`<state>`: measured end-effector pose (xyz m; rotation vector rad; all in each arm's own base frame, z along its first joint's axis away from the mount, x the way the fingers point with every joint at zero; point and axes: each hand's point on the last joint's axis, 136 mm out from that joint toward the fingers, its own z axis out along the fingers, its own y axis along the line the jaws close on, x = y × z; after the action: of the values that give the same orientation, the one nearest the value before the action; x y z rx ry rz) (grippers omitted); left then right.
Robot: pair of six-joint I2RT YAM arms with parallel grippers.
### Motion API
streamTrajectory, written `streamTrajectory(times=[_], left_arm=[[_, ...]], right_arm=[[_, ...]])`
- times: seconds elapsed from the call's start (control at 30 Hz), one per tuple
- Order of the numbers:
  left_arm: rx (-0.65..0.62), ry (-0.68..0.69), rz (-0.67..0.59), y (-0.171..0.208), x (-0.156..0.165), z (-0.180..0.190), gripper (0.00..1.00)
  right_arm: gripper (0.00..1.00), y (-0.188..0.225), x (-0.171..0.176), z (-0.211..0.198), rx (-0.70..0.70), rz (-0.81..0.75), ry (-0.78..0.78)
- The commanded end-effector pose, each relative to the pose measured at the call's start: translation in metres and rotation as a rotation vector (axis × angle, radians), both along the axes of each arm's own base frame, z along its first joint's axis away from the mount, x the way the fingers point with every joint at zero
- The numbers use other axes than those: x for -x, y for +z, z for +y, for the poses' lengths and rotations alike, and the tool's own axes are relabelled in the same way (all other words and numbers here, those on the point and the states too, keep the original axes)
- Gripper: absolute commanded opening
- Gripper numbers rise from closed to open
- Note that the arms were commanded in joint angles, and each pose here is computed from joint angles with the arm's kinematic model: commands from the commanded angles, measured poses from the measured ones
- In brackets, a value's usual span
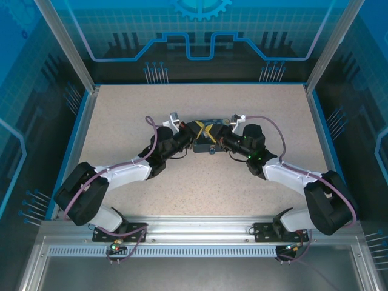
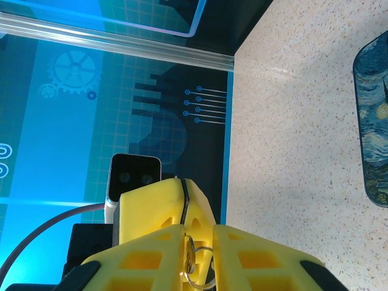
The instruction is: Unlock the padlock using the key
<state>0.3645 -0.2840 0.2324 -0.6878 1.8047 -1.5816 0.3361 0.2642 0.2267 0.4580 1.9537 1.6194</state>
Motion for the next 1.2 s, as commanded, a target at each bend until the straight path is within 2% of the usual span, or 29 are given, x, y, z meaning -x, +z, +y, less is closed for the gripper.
streamTrajectory(times=[0.0,0.37,0.83,1.17], left_arm=[[-0.005,0.016,-0.043,0.01,0.005,0.003,0.0],[-0.006,0.05,-0.046,0.009,0.005,0.008,0.0],[-0.007,0.09,-0.049,0.009,0.005,0.015,0.0],[0.008,0.105,-0.052,0.009,0.004,0.015,0.0]], right_arm=[[0.18,0.014,0.0,0.004,-0.029,-0.038,0.004],[0.2,0.016,0.0,0.013,-0.047,-0.037,0.022],[0.14,0.015,-0.001,0.015,-0.05,-0.035,0.022],[0.17,0.016,-0.001,0.02,-0.06,-0.037,0.039]])
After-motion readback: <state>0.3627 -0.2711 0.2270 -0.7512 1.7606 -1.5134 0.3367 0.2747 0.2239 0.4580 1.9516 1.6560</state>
